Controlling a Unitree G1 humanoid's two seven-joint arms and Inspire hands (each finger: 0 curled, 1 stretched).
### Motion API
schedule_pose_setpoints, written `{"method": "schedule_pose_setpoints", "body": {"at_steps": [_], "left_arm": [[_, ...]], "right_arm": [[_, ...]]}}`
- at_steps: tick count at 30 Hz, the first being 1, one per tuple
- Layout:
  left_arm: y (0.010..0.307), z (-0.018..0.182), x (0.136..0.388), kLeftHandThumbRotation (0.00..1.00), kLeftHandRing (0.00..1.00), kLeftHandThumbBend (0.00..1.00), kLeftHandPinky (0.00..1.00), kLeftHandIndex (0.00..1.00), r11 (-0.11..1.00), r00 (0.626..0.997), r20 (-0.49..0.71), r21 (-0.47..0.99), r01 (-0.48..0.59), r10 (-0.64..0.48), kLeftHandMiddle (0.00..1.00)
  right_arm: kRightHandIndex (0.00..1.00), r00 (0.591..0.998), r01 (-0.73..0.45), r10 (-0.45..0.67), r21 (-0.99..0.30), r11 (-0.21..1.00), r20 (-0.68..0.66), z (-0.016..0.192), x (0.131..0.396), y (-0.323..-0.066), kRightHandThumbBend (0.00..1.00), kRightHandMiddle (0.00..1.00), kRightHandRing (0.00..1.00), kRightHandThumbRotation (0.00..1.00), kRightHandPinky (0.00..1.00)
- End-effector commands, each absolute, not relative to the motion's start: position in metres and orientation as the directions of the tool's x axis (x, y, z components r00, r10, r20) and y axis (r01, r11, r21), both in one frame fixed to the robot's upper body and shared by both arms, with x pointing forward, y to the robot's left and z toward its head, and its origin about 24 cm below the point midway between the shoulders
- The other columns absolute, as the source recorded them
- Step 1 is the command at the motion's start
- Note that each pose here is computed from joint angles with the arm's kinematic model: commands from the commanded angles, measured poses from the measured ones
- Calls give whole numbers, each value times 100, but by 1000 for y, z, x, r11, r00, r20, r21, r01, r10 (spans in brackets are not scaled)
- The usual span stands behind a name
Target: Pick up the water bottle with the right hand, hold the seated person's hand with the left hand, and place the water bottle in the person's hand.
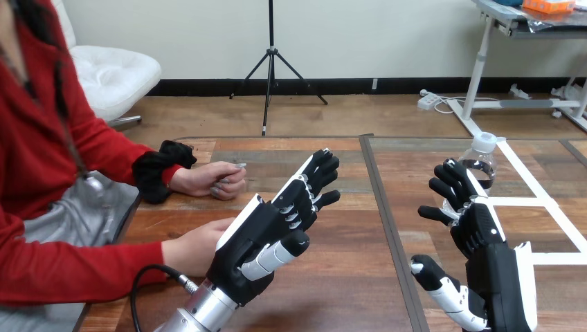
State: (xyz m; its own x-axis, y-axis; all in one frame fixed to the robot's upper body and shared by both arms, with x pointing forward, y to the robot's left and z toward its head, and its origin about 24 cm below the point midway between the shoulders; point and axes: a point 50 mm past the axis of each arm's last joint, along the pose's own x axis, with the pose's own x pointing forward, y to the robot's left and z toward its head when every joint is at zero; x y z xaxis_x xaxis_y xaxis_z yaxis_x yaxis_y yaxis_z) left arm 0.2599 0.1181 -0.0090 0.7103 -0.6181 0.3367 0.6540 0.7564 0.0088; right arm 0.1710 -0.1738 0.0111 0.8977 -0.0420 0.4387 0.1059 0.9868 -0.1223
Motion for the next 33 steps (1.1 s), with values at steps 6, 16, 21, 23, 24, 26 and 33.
{"method": "schedule_pose_setpoints", "body": {"at_steps": [6,16,21,23,24,26,33], "left_arm": [[118,10,273,75,100,100,96,100,761,680,409,59,646,-608,100],[119,9,273,77,100,100,96,100,760,681,406,58,647,-610,100],[120,8,272,77,100,100,96,100,760,682,404,57,647,-610,100],[120,8,272,77,100,100,96,100,760,682,402,56,647,-611,100],[120,8,272,77,100,100,96,100,760,682,402,56,648,-611,100],[120,8,272,77,100,100,96,100,760,683,401,55,648,-611,100],[119,8,272,77,100,100,97,100,761,683,401,55,647,-610,100]], "right_arm": [[90,861,101,-29,-115,988,507,25,181,-170,100,90,88,68,73],[90,862,106,-26,-128,986,506,26,181,-170,100,90,88,69,73],[90,863,107,-28,-128,986,505,26,180,-170,100,90,88,68,73],[90,863,114,-36,-125,986,503,26,180,-170,100,90,88,68,74],[89,864,115,-38,-124,986,503,26,180,-170,100,90,88,67,74],[89,863,129,-50,-124,984,502,26,180,-171,100,90,88,67,74],[89,853,187,-95,-131,974,513,26,178,-174,100,89,87,66,76]]}}
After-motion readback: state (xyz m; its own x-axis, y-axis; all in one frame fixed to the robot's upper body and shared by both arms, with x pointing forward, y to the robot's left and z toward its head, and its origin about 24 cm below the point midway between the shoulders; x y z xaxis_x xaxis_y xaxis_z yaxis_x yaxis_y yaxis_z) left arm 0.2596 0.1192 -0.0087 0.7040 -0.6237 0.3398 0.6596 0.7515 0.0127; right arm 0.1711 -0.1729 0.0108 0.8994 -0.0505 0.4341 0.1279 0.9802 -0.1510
